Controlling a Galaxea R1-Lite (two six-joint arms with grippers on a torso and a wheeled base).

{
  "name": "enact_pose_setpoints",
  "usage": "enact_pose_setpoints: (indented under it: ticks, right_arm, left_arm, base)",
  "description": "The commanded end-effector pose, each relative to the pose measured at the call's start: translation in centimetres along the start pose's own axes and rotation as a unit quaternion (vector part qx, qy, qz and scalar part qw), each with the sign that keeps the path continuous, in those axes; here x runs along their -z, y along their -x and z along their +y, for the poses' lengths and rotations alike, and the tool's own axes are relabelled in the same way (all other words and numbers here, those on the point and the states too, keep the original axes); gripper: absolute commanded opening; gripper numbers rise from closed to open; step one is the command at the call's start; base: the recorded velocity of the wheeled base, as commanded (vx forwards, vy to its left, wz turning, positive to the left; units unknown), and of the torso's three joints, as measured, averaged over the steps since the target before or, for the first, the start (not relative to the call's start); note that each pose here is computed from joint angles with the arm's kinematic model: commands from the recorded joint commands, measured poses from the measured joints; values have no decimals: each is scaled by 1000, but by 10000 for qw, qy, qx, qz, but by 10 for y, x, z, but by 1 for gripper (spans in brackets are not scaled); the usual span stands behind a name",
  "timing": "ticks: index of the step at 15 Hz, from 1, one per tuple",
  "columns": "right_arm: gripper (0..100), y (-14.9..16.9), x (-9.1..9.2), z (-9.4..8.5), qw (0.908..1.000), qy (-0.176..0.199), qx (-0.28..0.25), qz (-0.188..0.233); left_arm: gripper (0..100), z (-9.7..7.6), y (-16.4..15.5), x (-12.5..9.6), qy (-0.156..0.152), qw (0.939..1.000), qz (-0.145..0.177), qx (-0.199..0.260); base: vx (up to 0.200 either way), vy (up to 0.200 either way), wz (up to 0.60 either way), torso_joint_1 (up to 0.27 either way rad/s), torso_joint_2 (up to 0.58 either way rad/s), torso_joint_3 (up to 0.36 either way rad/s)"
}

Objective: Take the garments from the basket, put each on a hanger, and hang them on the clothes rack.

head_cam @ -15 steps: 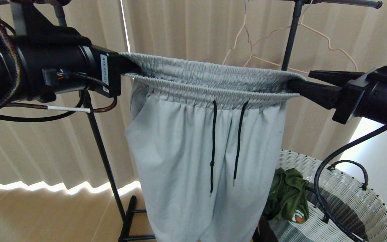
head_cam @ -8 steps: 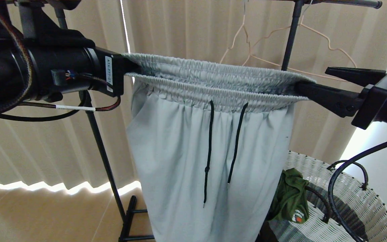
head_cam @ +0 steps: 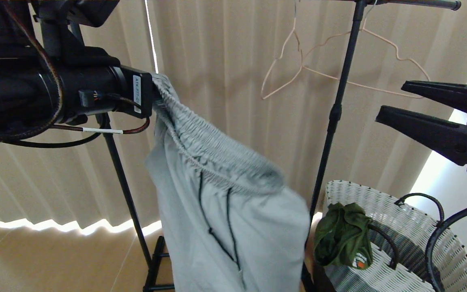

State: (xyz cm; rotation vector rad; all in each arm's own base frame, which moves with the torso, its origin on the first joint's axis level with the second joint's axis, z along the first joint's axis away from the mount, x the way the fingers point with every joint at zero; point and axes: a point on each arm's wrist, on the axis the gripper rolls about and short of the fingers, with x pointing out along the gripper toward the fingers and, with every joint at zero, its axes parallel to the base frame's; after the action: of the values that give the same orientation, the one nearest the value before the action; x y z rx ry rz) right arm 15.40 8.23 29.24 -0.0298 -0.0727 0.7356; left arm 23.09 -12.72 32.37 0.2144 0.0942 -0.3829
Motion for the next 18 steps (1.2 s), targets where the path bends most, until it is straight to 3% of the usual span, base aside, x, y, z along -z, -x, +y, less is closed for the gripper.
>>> enact_pose_setpoints:
  ticks: [1,4,7,9,10,11,15,16,18]
  right_arm:
    - [100,6,-3,2,9999,29,-1,-97]
    - [100,6,-3,1,10000,36,60,-65]
    - [100,14,3,-20,9968,32,767,238]
    - [100,26,9,-34,9897,70,1320,553]
    - [100,26,9,-35,9889,77,1364,579]
    - [100,38,13,-42,9783,140,1871,878]
    - [100,51,22,-41,9631,68,2380,1258]
    - [100,52,30,-42,9519,309,2668,1471]
    - [100,54,35,-42,9447,521,2793,1639]
  left_arm:
    - [0,-1,-2,3,-6,10000,45,14]
    - [0,-1,-1,8,-34,9999,136,22]
    - [0,1,17,11,-39,9999,130,13]
    - [0,8,32,23,-46,9996,247,-104]
    - [0,8,33,24,-47,9996,264,-109]
    - [0,13,42,36,-61,9989,408,-204]
    - [0,19,51,46,-48,9982,505,-332]
    - [0,21,53,47,-51,9979,512,-399]
    - [0,25,52,48,-111,9973,534,-483]
  base:
    - [0,0,0,0,0,0]
    - [0,0,0,0,0,0]
    - [0,0,0,0,0,0]
    - [0,0,0,0,0,0]
    - [0,0,0,0,0,0]
    - [0,0,0,0,0,0]
    - [0,0,0,0,0,0]
    - [0,0,0,0,0,0]
    - [0,0,0,0,0,0]
